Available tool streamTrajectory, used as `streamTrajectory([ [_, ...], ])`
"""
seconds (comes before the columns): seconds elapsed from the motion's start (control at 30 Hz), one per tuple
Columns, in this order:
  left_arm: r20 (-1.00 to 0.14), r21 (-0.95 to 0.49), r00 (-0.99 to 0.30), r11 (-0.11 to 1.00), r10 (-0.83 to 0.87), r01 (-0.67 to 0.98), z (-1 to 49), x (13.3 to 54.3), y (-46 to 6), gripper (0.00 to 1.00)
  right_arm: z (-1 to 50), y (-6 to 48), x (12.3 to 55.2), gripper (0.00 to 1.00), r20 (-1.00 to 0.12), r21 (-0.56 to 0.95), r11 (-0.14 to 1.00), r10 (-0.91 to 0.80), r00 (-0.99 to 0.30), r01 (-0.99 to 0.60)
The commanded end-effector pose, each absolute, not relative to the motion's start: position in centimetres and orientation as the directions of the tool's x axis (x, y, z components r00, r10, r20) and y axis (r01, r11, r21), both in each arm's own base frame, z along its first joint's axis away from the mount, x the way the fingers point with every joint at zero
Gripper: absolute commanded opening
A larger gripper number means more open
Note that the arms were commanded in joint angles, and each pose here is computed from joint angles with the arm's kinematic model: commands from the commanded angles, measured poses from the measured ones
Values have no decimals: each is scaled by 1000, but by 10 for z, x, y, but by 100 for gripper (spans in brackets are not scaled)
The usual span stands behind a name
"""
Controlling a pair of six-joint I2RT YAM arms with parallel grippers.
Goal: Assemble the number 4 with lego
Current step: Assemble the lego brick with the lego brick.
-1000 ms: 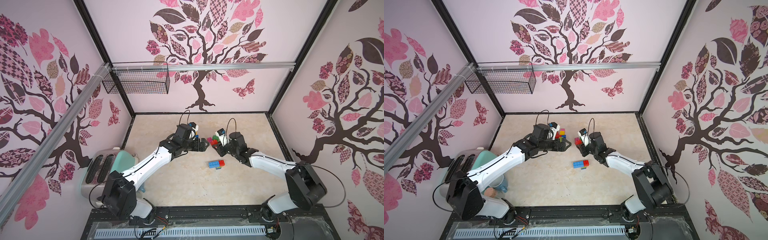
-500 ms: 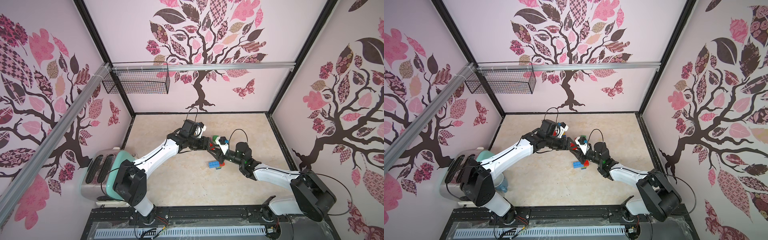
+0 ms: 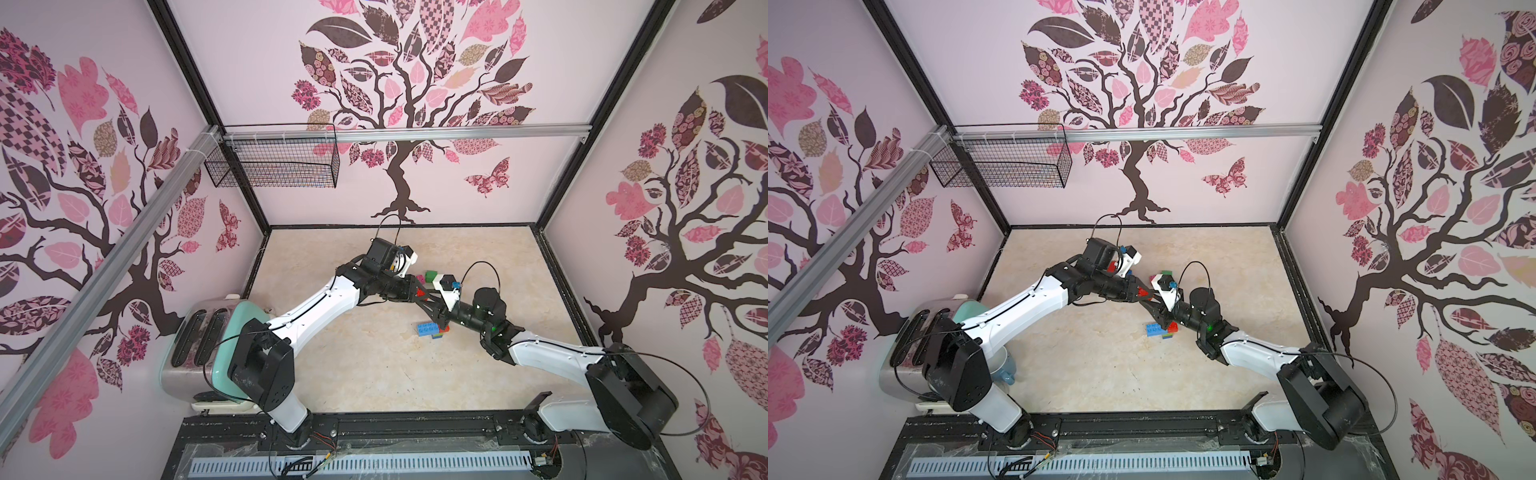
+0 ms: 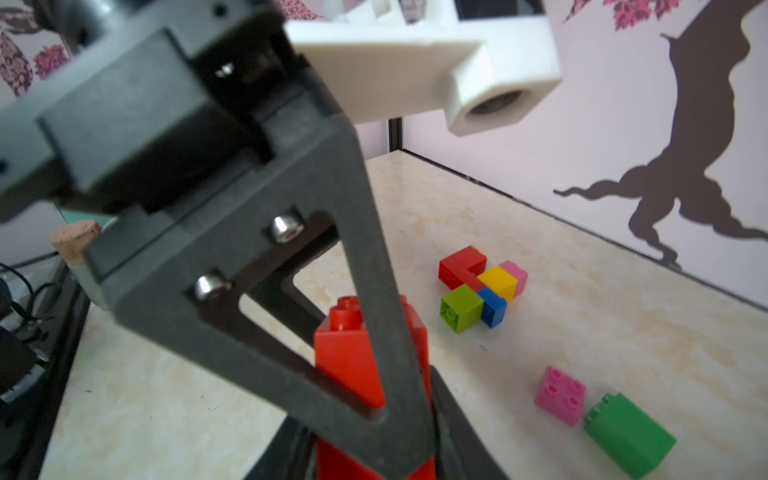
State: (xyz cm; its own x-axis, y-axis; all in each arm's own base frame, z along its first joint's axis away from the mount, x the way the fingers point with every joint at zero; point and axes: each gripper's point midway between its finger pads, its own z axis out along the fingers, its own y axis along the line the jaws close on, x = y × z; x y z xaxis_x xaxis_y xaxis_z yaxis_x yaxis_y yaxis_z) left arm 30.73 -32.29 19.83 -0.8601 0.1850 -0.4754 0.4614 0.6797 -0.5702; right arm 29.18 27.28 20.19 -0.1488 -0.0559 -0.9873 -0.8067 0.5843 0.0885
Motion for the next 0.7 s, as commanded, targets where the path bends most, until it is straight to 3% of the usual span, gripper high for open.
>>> streamTrajectory([
  [0.0,-584,-308,-772,812,251,496,197,336,-299,0,207,242,298,61,-969,186,717,20,-246,-671],
  [0.07,-590,-177,-727,822,351,541,191,335,-302,0,204,224,296,81,-962,202,771,40,-270,-604],
  [0.1,-593,-111,-698,818,401,564,188,335,-306,0,204,212,296,99,-960,209,804,61,-274,-556],
  [0.2,-590,-11,-646,795,485,606,182,335,-320,0,197,168,298,99,-949,230,903,125,-290,-364],
  [0.27,-585,-30,-631,764,509,644,181,331,-332,0,189,127,300,100,-926,276,946,214,-310,-169],
  [0.43,-622,-33,-482,595,616,803,179,299,-372,0,173,51,295,100,-844,403,908,418,-337,117],
  [0.53,-609,33,-365,482,704,875,170,283,-384,0,174,36,292,99,-849,399,905,426,-314,149],
  [0.67,-553,71,-308,412,774,908,159,282,-385,0,171,41,293,99,-827,392,907,421,-373,155],
])
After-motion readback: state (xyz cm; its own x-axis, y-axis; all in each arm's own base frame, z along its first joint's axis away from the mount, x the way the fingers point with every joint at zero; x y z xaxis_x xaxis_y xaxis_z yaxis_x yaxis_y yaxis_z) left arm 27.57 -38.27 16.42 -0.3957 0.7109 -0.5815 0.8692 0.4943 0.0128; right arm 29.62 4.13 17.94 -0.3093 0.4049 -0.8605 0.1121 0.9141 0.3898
